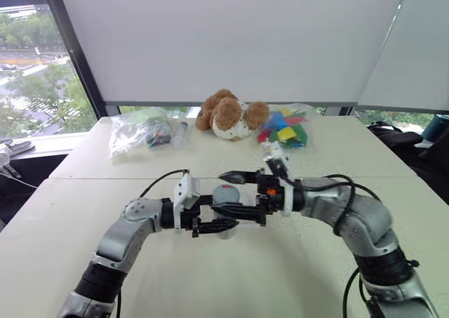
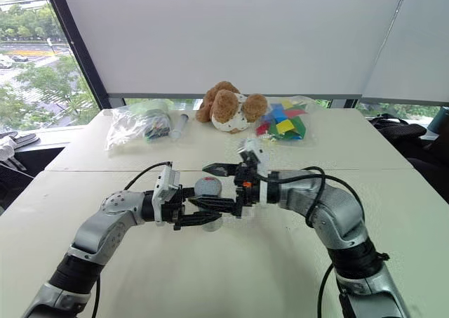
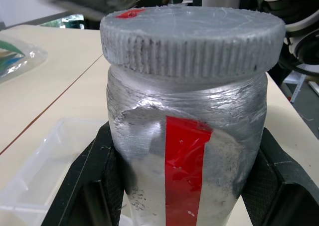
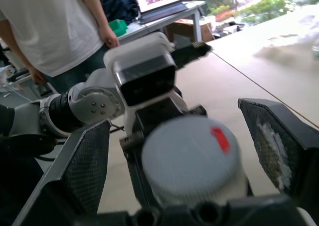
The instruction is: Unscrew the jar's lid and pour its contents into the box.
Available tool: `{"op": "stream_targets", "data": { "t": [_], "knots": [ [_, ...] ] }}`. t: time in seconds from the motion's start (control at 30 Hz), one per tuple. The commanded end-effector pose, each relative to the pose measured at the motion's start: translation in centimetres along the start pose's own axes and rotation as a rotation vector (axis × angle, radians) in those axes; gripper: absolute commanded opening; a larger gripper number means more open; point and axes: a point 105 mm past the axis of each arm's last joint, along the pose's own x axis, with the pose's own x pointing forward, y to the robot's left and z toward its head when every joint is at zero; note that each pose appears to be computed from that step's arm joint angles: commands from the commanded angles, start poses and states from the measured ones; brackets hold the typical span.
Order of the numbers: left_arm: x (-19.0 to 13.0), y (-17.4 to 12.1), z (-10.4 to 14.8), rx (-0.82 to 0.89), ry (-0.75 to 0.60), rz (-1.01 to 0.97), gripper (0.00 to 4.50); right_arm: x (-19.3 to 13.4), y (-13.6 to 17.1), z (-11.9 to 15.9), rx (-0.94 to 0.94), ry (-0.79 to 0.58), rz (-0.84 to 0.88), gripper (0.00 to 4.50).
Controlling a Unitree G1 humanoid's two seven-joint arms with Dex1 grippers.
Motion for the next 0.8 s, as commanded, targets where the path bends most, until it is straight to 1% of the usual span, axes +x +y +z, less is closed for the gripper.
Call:
{"op": "stream_targets", "data": {
  "t": [0.03,0.17,0.37,0.8],
  "knots": [
    [0.2,-0.2,1.3,0.048,-0.027,-0.022,2.38,0.9,-0.5,0.7,-0.061,-0.008,-0.019,4.43],
    [0.3,-0.2,1.3,0.049,-0.029,-0.024,2.38,1.0,-1.5,0.6,-0.073,-0.002,-0.046,4.43],
    [0.3,-0.2,1.3,0.051,-0.031,-0.022,2.38,0.2,-2.6,0.6,-0.07,-0.002,-0.061,4.43],
    [0.2,-0.3,1.2,0.059,-0.035,-0.021,2.38,-1.7,-2.6,-0.2,-0.035,0.018,-0.043,4.43]
  ]
}}
